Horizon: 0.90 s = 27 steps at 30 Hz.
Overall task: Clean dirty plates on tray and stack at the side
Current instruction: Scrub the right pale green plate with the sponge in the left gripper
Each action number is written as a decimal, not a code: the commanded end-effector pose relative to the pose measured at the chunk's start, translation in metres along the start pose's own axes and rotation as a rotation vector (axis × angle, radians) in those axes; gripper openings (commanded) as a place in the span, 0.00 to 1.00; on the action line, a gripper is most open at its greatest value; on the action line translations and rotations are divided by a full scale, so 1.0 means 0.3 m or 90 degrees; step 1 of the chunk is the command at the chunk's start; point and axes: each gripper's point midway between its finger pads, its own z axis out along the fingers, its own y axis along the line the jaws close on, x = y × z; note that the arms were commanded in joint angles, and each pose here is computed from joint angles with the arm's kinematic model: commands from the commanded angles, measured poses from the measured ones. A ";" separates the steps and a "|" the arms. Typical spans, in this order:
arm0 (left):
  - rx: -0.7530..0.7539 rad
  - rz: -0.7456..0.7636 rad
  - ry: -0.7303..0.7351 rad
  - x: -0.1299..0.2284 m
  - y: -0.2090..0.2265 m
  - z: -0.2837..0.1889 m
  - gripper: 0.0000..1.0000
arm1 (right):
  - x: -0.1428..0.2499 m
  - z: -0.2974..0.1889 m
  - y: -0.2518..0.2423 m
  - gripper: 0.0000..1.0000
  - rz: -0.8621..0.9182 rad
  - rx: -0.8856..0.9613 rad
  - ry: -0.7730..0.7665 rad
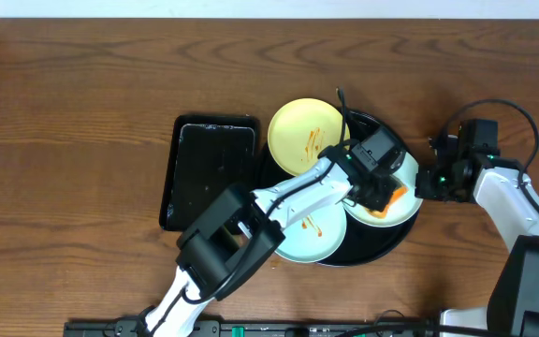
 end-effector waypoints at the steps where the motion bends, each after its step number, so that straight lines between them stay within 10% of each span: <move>1: -0.157 -0.012 -0.021 -0.018 0.207 -0.021 0.07 | -0.026 -0.011 -0.001 0.01 0.006 -0.004 -0.012; 27: -0.001 0.051 -0.174 -0.251 -0.008 -0.146 0.07 | -0.018 -0.011 -0.001 0.01 0.010 -0.004 -0.006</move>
